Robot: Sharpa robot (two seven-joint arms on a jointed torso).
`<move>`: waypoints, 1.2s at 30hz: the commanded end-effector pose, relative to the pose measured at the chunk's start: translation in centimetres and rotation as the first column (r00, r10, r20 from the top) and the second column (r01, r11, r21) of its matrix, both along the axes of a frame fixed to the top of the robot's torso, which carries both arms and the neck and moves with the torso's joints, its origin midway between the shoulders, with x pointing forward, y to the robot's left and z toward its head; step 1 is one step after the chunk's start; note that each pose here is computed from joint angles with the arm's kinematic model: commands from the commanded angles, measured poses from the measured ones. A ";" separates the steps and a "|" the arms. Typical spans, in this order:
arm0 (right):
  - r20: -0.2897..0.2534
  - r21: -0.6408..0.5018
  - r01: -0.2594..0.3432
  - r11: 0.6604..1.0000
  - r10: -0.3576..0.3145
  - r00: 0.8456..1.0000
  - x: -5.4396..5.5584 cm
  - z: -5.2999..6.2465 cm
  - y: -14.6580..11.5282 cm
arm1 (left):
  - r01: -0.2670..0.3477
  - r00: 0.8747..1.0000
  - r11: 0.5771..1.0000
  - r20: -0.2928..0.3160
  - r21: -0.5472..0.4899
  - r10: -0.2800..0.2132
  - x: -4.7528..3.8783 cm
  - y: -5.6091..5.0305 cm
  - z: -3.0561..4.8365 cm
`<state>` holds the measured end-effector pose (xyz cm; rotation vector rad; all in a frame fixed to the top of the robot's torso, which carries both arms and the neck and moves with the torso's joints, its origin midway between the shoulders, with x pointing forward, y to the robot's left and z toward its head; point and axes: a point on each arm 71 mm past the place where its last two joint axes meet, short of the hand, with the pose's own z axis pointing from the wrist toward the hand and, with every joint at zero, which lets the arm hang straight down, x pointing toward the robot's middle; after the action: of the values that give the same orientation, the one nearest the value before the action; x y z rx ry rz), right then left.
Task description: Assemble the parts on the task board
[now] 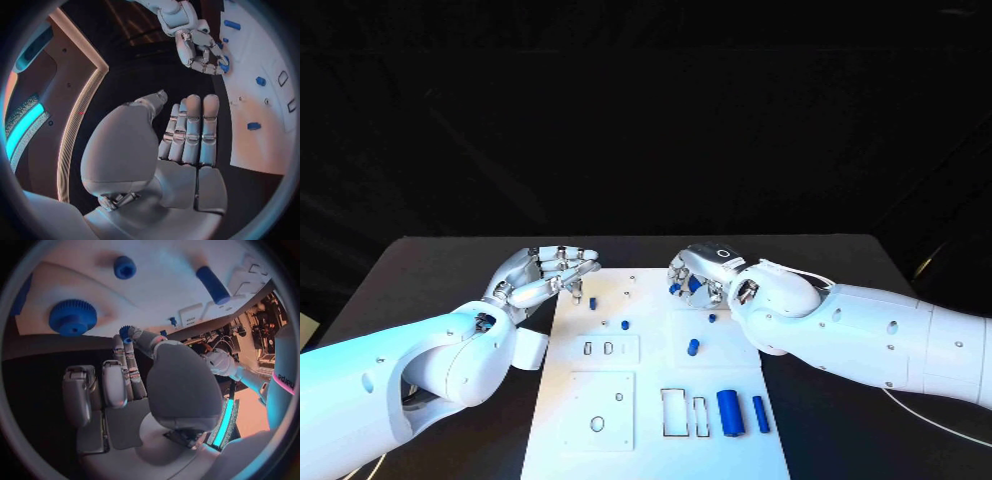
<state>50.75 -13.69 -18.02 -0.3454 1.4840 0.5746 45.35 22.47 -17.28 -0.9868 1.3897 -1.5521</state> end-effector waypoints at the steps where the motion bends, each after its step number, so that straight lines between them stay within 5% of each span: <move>1: 0.047 0.029 0.009 1.000 -0.011 0.999 0.2 0.4 0.7 | 0.011 1.000 1.000 0.005 -0.014 -0.011 0.02 -0.2 0.16; 36: 0.086 0.040 0.004 0.999 -0.007 0.996 2.8 0.5 5.5 | 0.034 0.999 0.999 0.007 -0.025 -0.034 -0.04 -1.1 0.34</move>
<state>53.56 -8.41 -17.51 -0.3163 1.3882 0.5720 45.37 21.62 -17.15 -0.9846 1.3928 -1.5728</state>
